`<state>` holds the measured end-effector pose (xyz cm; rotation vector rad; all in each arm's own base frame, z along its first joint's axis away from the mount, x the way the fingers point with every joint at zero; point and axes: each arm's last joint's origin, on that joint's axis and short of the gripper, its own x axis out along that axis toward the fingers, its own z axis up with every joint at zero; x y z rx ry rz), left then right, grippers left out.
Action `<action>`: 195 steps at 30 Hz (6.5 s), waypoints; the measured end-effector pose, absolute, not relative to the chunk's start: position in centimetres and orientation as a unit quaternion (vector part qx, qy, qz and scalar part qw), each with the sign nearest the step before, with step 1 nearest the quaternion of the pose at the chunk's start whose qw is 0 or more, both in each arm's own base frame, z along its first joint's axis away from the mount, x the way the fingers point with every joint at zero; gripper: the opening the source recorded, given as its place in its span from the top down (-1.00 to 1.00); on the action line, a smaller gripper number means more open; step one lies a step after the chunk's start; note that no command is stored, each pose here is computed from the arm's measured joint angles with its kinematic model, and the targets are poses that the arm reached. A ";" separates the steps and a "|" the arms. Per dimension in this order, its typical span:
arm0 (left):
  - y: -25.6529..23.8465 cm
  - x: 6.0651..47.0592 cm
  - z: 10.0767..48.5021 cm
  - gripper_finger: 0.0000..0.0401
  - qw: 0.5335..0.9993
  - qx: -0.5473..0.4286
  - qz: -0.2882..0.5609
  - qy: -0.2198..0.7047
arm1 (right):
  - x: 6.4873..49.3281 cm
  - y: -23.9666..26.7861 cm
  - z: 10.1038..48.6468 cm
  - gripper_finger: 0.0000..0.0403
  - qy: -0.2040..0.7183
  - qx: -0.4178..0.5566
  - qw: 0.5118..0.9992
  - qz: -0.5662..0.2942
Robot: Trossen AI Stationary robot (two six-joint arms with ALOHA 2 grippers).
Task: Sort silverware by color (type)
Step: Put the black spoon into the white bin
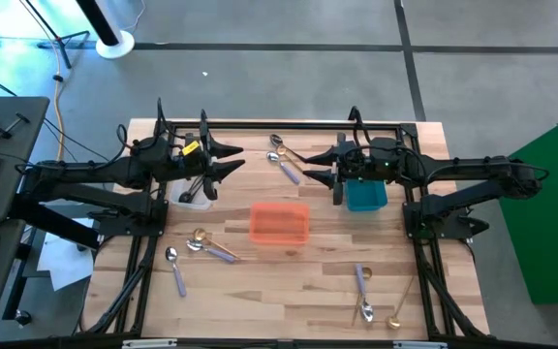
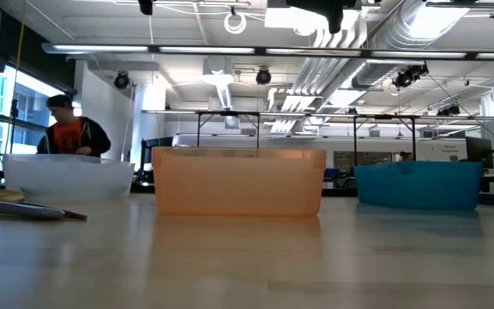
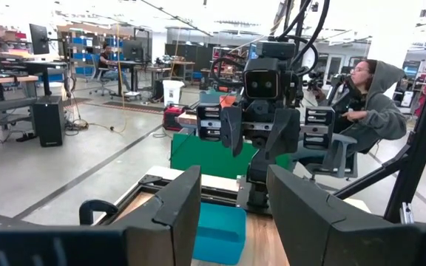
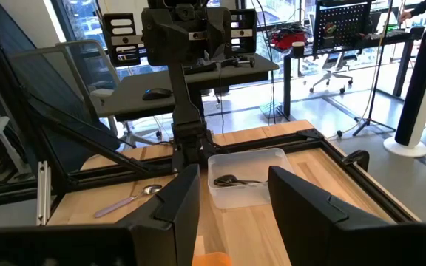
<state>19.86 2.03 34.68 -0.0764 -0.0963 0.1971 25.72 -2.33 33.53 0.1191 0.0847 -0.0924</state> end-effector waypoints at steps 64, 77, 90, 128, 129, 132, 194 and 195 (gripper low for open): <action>2.0 19.9 34.7 0.27 0.991 -0.082 0.095 -0.055 | 32.0 -12.9 29.4 0.27 0.253 0.233 0.899 -0.271; 2.0 19.9 34.7 0.27 0.990 -0.082 0.096 -0.055 | 36.5 -20.7 20.8 0.27 0.398 0.311 0.819 -0.271; 2.0 19.9 34.7 0.27 0.990 -0.082 0.097 -0.056 | 37.1 -21.4 15.1 0.27 0.458 0.317 0.770 -0.312; 2.0 19.9 34.7 0.27 0.990 -0.083 0.097 -0.056 | 36.4 -15.6 13.4 0.70 0.652 0.181 0.691 -0.255; 2.0 19.9 34.7 0.27 0.990 -0.083 0.097 -0.056 | 36.5 -15.2 13.4 0.70 0.658 0.174 0.688 -0.254; 2.0 19.9 34.7 0.27 0.990 -0.083 0.097 -0.056 | 36.7 -14.2 13.5 0.70 0.666 0.153 0.688 -0.245; 2.0 19.9 34.7 0.27 0.990 -0.091 0.096 -0.056 | 36.5 -17.8 17.0 0.27 0.551 0.247 0.753 -0.261; 2.0 19.9 34.7 0.27 0.990 -0.091 0.096 -0.056 | 36.5 -17.8 16.9 0.26 0.551 0.248 0.753 -0.262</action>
